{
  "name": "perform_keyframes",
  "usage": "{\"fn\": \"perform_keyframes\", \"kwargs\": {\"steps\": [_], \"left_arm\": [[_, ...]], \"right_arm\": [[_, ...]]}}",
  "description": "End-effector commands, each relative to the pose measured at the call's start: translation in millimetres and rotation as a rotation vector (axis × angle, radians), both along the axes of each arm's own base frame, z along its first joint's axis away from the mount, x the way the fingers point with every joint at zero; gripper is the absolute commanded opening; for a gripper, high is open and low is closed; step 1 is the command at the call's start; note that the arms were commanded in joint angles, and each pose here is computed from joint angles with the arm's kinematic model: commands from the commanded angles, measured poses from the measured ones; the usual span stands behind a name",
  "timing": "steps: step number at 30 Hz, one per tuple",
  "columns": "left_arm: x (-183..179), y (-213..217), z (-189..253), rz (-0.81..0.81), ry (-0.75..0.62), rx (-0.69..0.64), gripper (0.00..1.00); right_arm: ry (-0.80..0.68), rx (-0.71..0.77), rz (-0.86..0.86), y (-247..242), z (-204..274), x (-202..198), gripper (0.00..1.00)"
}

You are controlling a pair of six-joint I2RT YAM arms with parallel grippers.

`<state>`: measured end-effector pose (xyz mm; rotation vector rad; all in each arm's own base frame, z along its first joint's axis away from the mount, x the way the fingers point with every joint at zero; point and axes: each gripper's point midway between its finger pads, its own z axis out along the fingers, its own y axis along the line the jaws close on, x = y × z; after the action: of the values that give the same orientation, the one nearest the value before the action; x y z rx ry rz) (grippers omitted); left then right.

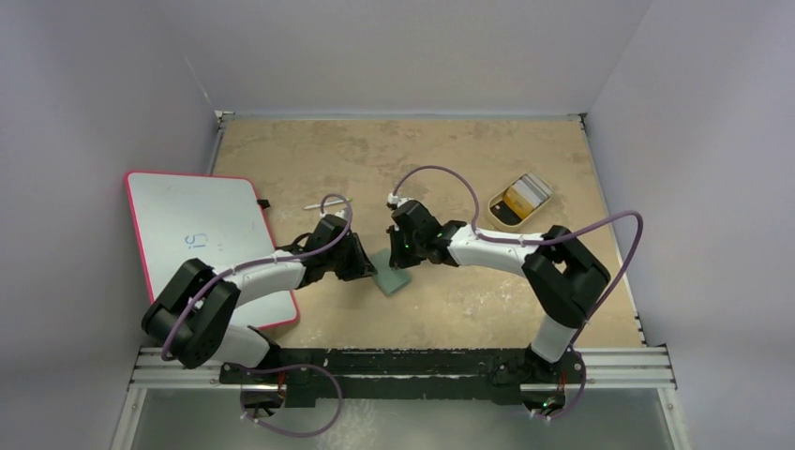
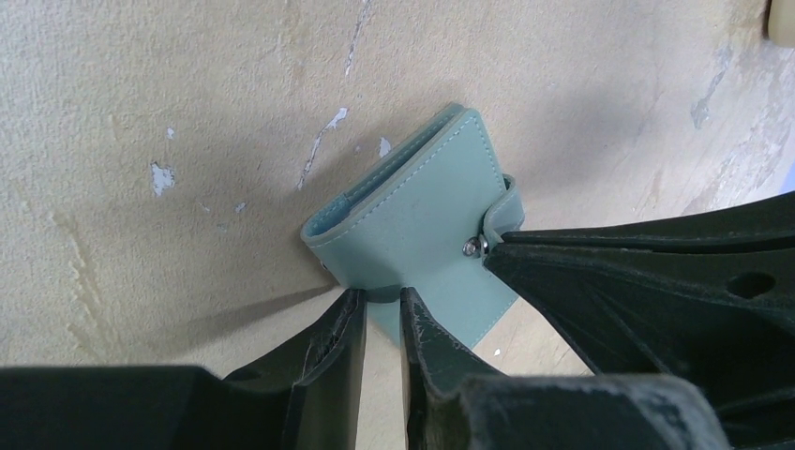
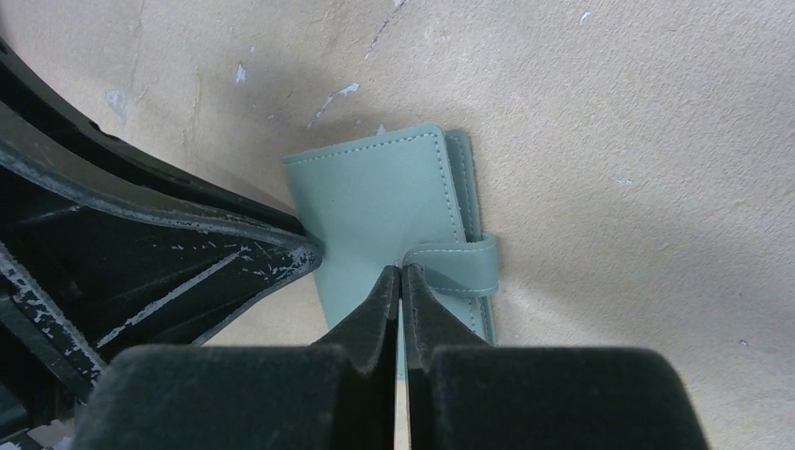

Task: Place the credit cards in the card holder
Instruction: Close the card holder at the center of the board.

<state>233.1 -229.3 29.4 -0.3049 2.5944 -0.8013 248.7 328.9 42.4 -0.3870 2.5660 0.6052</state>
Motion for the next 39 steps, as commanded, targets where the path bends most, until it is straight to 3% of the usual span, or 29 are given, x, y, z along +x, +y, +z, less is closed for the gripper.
{"fn": "perform_keyframes", "kwargs": {"steps": [1,17,39], "left_arm": [[10.4,-2.0,2.1,-0.003,-0.047,-0.006,0.19],[11.6,-4.2,3.3,0.0,-0.05,-0.019,0.18],[11.9,-3.5,0.4,0.01,-0.048,-0.019,0.18]], "right_arm": [[0.024,0.002,0.048,10.1,2.1,-8.7,0.0],[0.066,-0.076,0.071,9.6,-19.3,-20.3,0.0],[0.041,0.01,-0.017,13.4,-4.7,-18.8,0.0]]}}
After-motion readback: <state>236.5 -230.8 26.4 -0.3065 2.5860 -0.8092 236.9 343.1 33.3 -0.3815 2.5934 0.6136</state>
